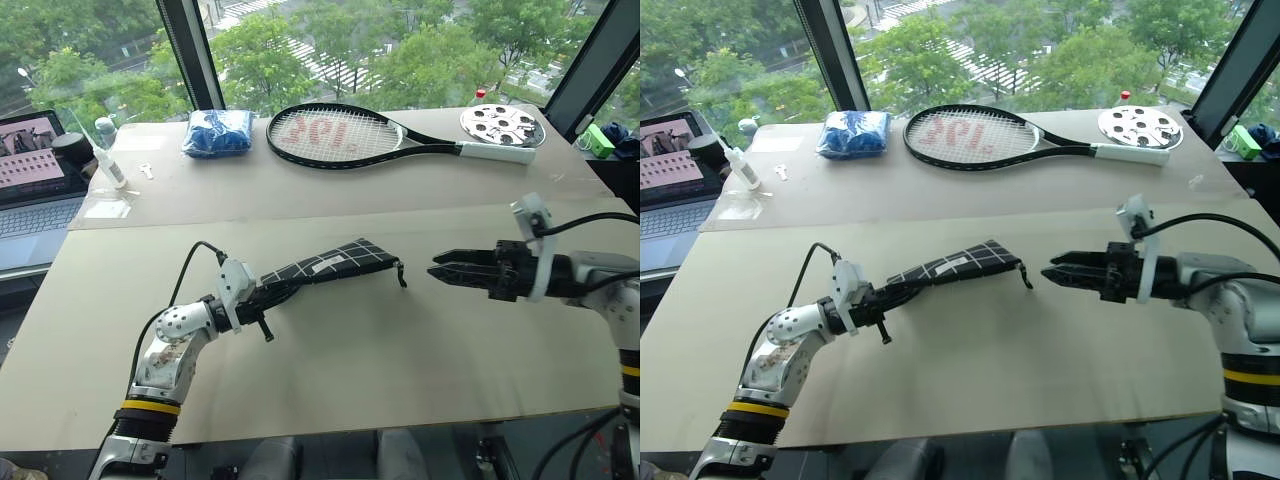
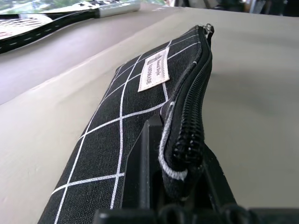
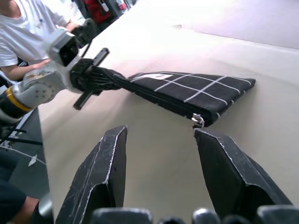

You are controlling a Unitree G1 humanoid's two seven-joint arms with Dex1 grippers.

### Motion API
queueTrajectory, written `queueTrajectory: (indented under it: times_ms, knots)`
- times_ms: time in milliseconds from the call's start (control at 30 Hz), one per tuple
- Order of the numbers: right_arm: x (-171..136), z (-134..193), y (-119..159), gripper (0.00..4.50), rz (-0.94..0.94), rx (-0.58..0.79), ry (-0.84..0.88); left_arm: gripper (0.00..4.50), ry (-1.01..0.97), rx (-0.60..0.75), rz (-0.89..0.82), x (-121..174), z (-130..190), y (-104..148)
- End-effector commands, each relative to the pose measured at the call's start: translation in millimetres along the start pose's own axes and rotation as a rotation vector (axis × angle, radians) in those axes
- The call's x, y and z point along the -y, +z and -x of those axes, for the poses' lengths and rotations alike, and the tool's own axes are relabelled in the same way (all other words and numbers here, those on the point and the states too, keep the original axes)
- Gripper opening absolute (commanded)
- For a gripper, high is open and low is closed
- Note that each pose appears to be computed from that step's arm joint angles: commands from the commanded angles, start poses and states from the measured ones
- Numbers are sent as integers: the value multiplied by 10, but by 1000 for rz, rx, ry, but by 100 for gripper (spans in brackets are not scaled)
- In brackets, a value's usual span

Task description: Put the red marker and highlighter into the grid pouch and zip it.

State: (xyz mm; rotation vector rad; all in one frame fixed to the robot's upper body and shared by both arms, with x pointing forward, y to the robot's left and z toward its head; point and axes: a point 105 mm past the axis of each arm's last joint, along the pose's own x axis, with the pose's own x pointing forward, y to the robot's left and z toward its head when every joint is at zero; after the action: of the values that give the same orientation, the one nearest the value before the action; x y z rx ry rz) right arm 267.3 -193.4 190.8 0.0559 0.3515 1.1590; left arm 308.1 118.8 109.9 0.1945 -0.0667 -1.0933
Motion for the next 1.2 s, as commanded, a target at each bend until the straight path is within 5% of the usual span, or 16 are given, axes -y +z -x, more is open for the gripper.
queueTrajectory:
  times_ms: [33, 400, 733, 867, 1033, 1200]
  knots:
    - [-346, 67, 38, 254, 140, -2, 64, 0, -100, -6, -68, 0, -46, 53]
    - [-299, -18, -181, 254, 115, 26, -68, 0, -255, -43, -120, 230, -315, -204]
    - [-44, 98, -193, 258, 120, -13, -142, 332, -180, -48, -122, 97, -44, -178]
    - [137, 227, -196, 258, 128, -34, -197, 332, -99, -122, -98, 5, 286, -172]
    - [362, 420, -263, 258, 139, -85, -276, 332, 48, -95, 176, -39, 658, 8]
    - [604, 513, -338, 258, 117, -88, -361, 332, 253, -161, 319, -96, 1055, -99]
